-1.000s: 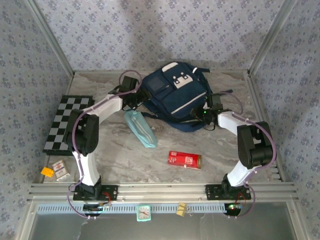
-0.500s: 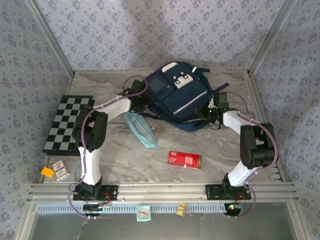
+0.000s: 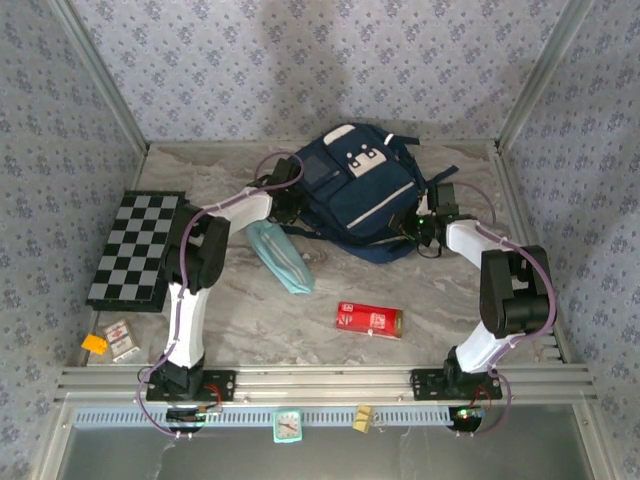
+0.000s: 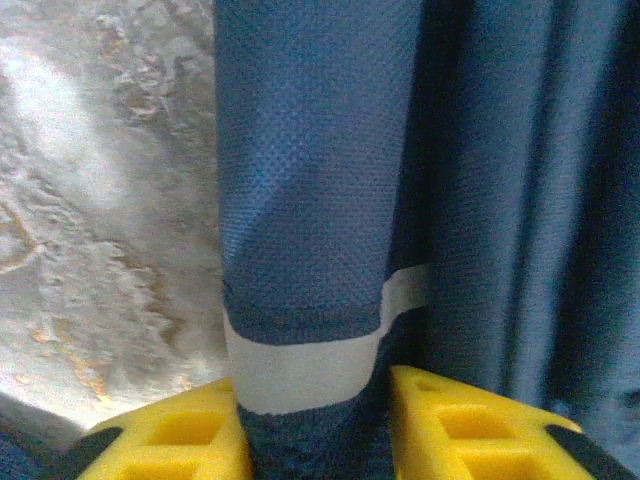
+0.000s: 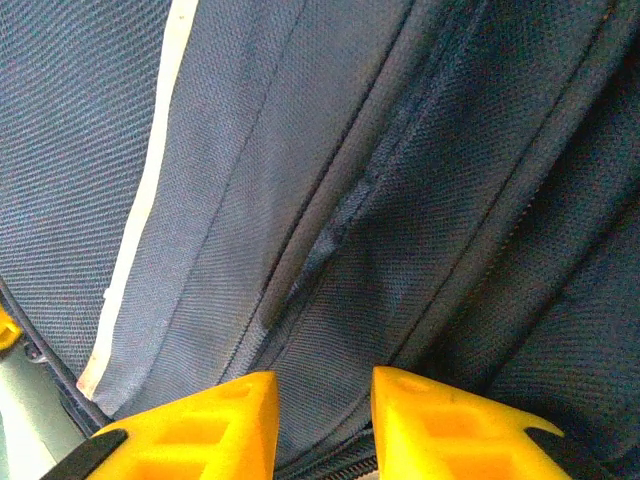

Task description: Pack books, pencil case, and school supplies into a backpack

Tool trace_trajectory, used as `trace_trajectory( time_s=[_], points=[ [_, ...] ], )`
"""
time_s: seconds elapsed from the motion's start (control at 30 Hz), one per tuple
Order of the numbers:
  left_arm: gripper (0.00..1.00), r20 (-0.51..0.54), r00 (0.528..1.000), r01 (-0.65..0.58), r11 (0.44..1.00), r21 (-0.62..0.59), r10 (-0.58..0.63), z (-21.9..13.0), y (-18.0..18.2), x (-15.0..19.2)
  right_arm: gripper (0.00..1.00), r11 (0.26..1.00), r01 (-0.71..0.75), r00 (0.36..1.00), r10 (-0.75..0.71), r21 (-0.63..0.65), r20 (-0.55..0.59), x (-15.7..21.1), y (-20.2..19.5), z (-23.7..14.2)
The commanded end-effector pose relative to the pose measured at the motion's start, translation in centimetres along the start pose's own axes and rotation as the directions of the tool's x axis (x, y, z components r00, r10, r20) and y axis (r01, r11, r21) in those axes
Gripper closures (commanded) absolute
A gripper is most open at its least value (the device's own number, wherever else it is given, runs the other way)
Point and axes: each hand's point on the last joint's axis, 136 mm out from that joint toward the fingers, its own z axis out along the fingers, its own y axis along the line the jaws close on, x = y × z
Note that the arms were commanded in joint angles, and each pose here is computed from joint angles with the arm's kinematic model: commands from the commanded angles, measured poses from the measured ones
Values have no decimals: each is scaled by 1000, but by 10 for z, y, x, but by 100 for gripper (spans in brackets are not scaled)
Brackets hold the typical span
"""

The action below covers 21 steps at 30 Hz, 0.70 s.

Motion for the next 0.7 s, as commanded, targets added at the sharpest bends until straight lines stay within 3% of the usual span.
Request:
trace_trajectory(
  time_s=[0.0,0.13,0.27,0.47,0.67],
  points=[
    [82,15,1000,8,1000,10,-9,-9,-12,-3,67,999,44,999,-45,27,8,-9,7,-14],
    [100,32,999,22,998,65,-24,-29,-31,-6,62,993,91,996,-92,74,13,-16,14,-33],
    [100,21,996,84,988,127,-88,-53,-45,0,52,974,167,986,-169,153,3,-6,24,-61],
    [100,7,989,144,972,187,-147,-79,-50,13,41,925,269,963,-264,266,-58,45,50,-91],
    [100,-10,989,149,966,212,-151,-89,-53,27,42,960,266,963,-260,88,-74,107,89,-62]
  ],
)
